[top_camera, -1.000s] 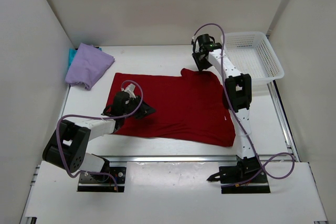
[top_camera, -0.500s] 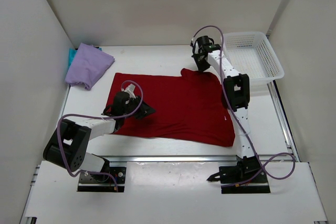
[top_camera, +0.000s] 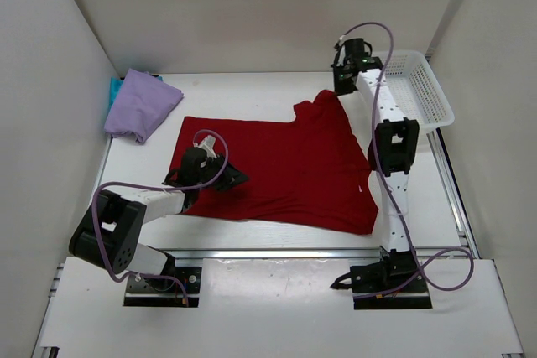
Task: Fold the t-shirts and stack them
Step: Fold the flattened tshirt in 1/3 of the way
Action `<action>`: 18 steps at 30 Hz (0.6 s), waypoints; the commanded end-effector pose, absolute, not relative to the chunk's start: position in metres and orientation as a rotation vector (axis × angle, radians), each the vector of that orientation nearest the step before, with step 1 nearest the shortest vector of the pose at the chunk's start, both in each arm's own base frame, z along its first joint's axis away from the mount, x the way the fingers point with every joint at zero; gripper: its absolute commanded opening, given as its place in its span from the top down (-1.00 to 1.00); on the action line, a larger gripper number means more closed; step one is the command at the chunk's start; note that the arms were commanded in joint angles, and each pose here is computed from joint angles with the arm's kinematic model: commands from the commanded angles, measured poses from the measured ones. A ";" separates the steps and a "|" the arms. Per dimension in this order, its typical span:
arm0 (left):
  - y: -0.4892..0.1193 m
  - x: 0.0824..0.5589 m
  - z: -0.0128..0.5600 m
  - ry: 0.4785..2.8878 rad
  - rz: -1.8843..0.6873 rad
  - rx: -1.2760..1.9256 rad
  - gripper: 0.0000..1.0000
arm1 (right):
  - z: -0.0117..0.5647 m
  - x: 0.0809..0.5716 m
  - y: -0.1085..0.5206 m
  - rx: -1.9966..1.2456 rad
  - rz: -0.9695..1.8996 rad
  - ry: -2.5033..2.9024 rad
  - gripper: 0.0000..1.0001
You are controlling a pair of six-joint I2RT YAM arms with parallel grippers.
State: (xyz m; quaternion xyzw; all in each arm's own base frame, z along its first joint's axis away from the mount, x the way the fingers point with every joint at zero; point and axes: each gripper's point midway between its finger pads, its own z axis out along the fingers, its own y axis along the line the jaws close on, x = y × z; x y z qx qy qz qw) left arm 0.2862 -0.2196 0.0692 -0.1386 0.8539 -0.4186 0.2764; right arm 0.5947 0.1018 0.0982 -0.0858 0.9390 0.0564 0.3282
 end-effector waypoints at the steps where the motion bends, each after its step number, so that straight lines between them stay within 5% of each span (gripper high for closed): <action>1: -0.220 0.286 0.083 2.247 -1.170 -0.366 0.46 | 0.139 0.592 0.072 -0.049 0.201 2.421 1.00; 7: -0.215 0.284 0.090 2.215 -1.182 -0.387 0.48 | 0.096 0.574 0.039 0.071 0.079 2.566 1.00; 12: -0.209 0.290 0.095 2.202 -1.174 -0.398 0.46 | 0.105 0.581 0.042 0.068 0.096 2.530 0.13; 18: -0.197 0.329 0.130 2.122 -1.124 -0.427 0.43 | 0.143 0.590 0.049 0.046 0.105 2.424 0.10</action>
